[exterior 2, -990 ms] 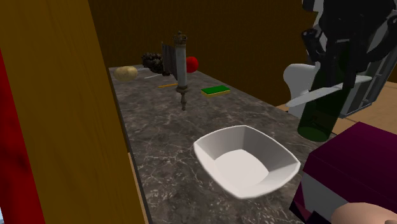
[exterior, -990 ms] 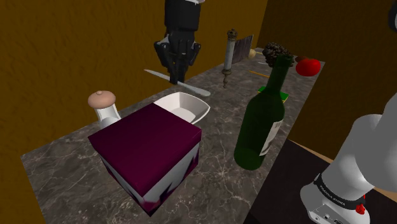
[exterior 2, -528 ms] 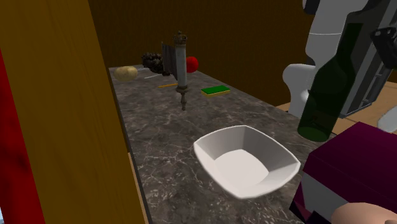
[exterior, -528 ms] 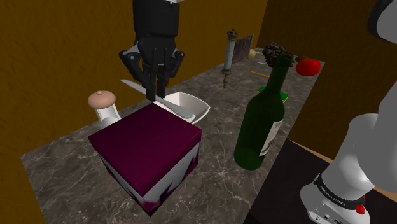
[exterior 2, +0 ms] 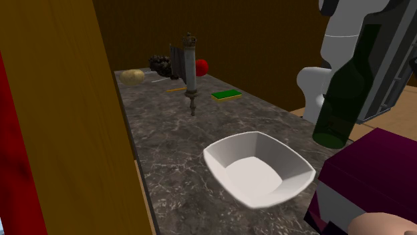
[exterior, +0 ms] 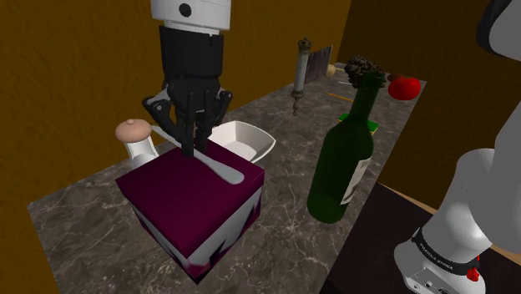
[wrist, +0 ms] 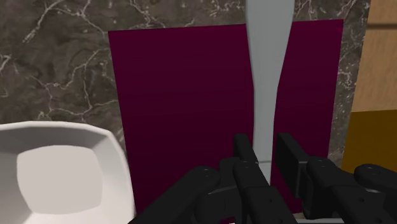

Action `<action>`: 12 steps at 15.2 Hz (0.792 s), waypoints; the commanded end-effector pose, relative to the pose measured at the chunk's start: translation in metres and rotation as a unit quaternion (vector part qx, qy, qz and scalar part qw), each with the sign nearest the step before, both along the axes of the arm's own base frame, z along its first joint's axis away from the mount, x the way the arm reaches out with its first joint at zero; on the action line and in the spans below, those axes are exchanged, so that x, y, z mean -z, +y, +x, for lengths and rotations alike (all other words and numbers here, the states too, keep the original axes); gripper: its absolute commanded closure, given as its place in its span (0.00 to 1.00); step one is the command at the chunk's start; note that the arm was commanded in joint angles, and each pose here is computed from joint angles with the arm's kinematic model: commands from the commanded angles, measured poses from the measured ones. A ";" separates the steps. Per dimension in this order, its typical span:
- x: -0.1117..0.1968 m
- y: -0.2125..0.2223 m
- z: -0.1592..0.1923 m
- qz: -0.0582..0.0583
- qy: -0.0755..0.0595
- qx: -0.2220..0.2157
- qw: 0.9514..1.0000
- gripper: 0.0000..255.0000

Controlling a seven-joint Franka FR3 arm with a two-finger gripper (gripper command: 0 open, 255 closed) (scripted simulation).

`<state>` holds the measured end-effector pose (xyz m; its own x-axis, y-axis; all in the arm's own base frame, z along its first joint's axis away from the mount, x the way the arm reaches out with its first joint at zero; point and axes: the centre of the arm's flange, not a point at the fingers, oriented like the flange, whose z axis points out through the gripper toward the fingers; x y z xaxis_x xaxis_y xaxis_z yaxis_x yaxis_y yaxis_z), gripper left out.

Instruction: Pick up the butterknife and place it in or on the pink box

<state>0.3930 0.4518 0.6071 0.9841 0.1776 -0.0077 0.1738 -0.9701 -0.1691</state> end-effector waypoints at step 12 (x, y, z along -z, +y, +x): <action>0.051 0.001 0.000 0.000 0.000 0.000 1.000 1.00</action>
<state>0.3933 0.4524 0.5562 0.9841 0.1774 -0.0074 0.1736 -0.9702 -0.1693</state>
